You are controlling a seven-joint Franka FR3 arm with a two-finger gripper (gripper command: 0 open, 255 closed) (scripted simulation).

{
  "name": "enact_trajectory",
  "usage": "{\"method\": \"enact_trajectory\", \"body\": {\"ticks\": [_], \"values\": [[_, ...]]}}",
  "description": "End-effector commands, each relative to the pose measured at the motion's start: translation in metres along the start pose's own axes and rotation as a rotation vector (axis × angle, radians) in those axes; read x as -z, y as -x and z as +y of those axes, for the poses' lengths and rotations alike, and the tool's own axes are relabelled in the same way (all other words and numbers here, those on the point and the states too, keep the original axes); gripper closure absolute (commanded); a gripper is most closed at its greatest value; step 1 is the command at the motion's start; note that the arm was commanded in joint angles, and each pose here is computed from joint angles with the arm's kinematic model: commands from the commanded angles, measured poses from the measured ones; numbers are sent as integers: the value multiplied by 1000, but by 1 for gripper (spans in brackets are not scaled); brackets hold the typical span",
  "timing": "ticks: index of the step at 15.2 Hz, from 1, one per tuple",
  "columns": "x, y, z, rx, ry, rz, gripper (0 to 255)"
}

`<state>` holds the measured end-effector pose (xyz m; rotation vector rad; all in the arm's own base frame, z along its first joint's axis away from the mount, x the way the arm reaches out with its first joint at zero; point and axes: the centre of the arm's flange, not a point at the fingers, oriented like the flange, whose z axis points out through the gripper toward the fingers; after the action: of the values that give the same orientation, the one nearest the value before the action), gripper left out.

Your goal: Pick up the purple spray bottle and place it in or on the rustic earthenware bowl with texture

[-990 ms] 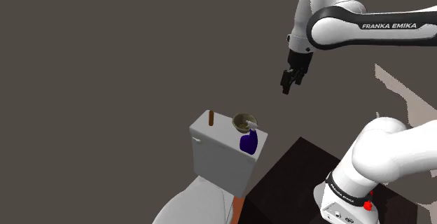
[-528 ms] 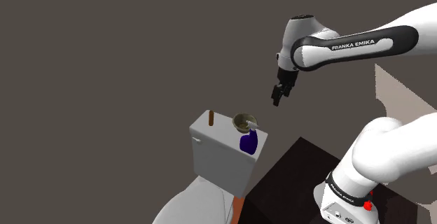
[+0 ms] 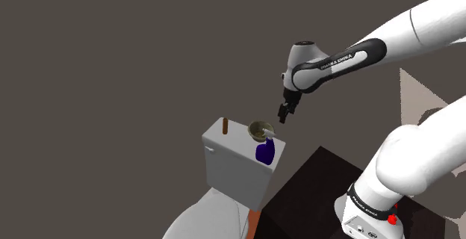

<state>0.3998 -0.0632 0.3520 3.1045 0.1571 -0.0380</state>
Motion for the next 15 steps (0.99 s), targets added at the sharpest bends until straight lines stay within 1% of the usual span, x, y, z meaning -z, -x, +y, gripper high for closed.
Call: {"method": "enact_trajectory", "body": {"ticks": [1, 8, 9, 15], "values": [[-27, -9, 0, 18, -10, 3, 0], [-111, -48, 11, 78, -46, 7, 0], [-118, -51, 12, 83, -49, 8, 0], [-150, -51, 10, 83, -49, 8, 0]]}}
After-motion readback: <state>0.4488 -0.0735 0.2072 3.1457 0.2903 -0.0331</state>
